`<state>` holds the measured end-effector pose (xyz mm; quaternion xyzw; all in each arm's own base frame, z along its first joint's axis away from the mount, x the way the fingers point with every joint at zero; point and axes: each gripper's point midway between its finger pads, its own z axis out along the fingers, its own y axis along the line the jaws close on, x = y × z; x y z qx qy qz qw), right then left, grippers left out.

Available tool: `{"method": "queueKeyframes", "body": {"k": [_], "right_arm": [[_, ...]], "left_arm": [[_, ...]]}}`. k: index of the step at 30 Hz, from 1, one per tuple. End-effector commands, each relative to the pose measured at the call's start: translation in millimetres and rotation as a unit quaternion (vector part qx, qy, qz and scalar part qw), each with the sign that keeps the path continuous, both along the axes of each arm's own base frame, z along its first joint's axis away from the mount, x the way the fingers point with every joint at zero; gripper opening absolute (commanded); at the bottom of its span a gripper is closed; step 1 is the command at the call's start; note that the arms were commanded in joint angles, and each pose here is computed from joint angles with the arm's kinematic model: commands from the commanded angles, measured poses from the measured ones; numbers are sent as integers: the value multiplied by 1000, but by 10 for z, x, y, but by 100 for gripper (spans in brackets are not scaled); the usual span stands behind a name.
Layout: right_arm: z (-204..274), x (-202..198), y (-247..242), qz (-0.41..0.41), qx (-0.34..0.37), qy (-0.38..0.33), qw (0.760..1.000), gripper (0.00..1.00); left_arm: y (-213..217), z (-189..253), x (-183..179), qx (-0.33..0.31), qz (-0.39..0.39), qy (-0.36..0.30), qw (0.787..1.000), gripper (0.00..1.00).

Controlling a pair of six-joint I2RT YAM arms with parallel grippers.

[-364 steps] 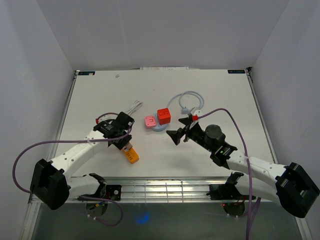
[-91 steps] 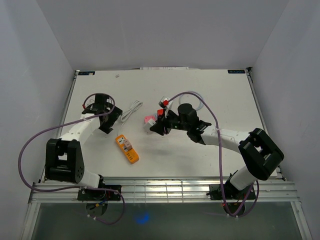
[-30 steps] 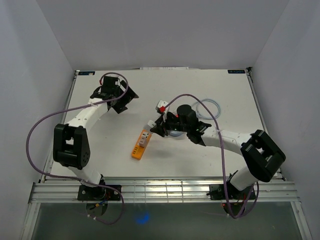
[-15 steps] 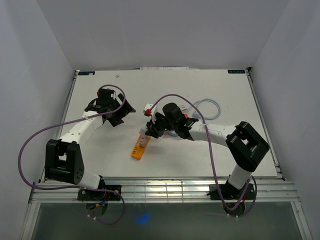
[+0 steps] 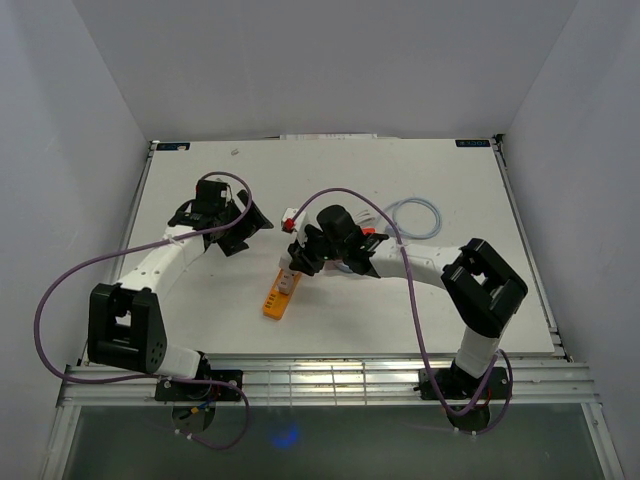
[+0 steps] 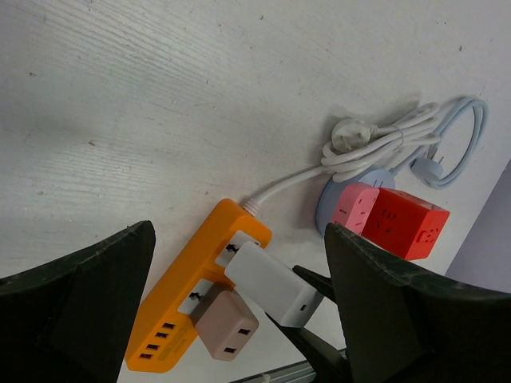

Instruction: Insert the plug

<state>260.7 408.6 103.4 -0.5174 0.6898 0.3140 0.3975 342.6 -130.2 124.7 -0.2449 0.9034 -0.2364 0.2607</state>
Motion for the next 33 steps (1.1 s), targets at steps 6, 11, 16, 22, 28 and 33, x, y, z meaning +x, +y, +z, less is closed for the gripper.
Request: {"method": "queueKeyframes", "body": {"k": [6,11,16,22,28,33], "right_arm": [[190,98,102,-3,7,-32,999,8],[161,103,91,-2,-1,-34,999,8],[144,107,67,-3,-8,-34,999,8],[98,99,59,0,-20,-29,999,8],[102,116,64,2,-29,-26,999,8],[-3,131,118,7,-47,-11,999,8]], "left_arm": [[-37,238,-48,-13,-22,-34,999,98],[-46,249,-63,-15,-26,-36,999,98],[-74,289,-100,-21,-37,-41,998,98],[-87,353,-118,-27,-42,-49,998,98],[-116,329,-166,-32,-53,-46,997,98],[-94,303,-204,-27,-53,-43,997,98]]}}
